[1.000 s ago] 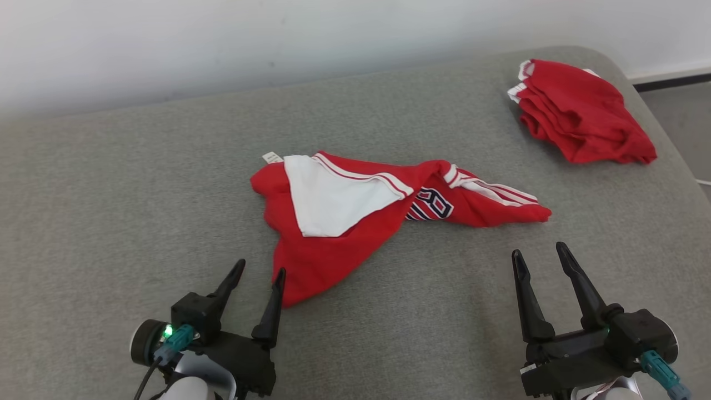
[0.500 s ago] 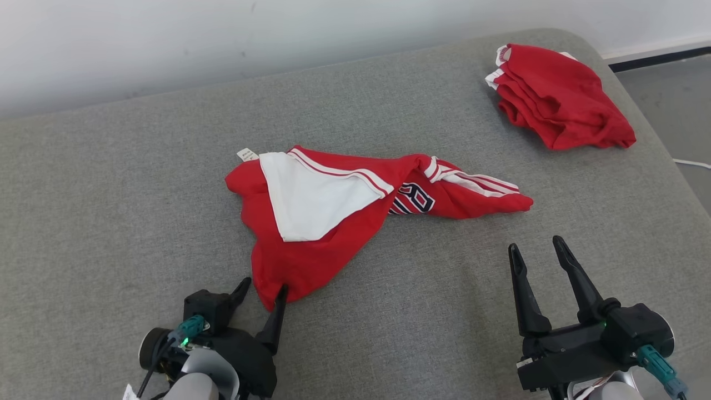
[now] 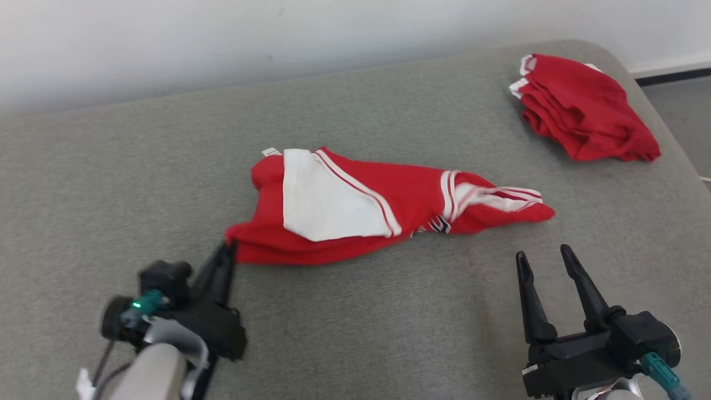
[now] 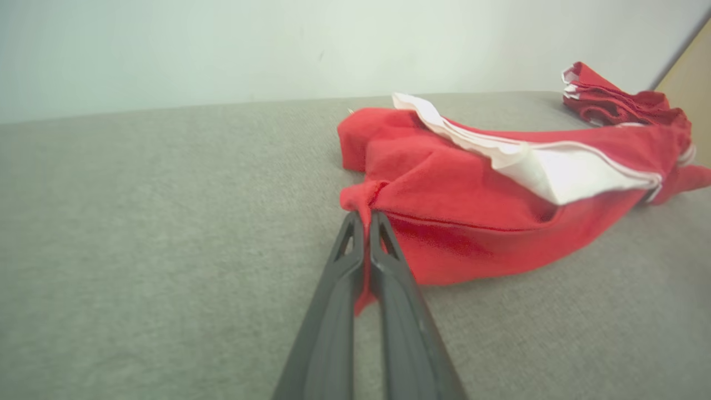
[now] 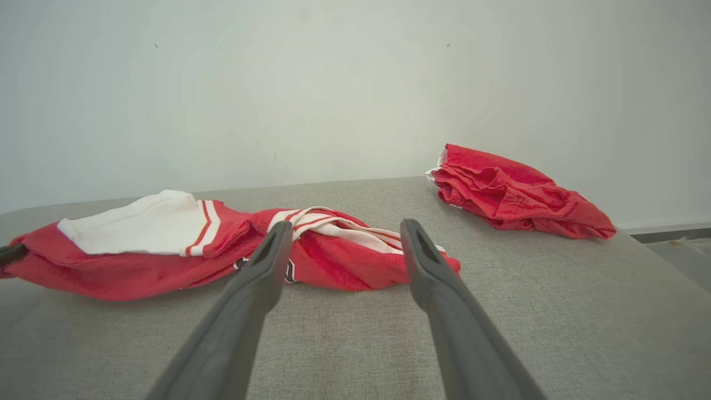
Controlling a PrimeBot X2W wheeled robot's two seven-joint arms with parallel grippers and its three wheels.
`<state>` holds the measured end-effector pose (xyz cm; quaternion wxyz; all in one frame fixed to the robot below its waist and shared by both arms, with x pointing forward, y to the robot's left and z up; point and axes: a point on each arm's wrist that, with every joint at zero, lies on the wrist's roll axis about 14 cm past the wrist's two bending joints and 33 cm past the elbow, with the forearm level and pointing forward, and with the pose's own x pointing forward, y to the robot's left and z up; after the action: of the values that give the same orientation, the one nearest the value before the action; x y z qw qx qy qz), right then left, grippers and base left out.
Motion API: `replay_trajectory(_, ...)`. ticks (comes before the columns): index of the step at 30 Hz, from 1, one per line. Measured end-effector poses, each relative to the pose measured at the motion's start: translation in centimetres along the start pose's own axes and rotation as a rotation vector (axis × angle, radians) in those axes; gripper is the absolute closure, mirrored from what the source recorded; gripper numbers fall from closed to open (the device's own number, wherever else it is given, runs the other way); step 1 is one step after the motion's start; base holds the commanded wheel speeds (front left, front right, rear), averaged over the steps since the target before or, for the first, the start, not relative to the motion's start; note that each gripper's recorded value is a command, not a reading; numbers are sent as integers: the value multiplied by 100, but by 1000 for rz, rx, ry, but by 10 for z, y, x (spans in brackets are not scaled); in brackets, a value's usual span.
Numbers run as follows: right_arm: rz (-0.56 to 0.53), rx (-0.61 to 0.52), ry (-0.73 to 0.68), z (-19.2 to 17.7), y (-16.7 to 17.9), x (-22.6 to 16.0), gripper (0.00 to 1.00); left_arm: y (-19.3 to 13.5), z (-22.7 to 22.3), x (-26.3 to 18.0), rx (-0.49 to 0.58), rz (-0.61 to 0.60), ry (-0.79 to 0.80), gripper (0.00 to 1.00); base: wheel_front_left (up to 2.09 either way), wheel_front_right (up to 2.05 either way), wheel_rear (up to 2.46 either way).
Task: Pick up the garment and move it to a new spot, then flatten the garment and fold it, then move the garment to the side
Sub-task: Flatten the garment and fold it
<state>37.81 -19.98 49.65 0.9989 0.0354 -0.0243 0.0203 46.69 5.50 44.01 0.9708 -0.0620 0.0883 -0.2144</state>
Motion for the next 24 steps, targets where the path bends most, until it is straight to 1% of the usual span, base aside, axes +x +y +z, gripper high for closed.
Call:
replay_trajectory(4, 46, 12, 2, -2, 16, 5, 0, 33, 53, -11, 88, 72, -148, 100, 0, 0, 0)
replay_trajectory(8, 84, 24, 2, -3, 29, 9, 0, 46, 71, -37, 149, 109, -207, 100, 0, 0, 0)
replay_trajectory(9, 99, 30, 0, -3, 34, 10, 0, 47, 70, -52, 154, 118, -216, 100, 0, 0, 0)
replay_trajectory(11, 110, 35, 4, -4, 38, 10, 0, 47, 66, -66, 157, 135, -216, 100, 0, 0, 0)
replay_trajectory(13, 120, 38, 8, -5, 42, 9, 0, 43, 53, -81, 135, 150, -196, 100, 0, 0, 0)
replay_trajectory(20, 140, 43, 18, -8, 48, 9, 0, 35, 2, -121, -2, 225, -94, 100, 0, 0, 0)
replay_trajectory(24, 142, 44, 27, -11, 48, 9, 0, 33, -25, -133, -54, 250, -24, 100, 0, 0, 0)
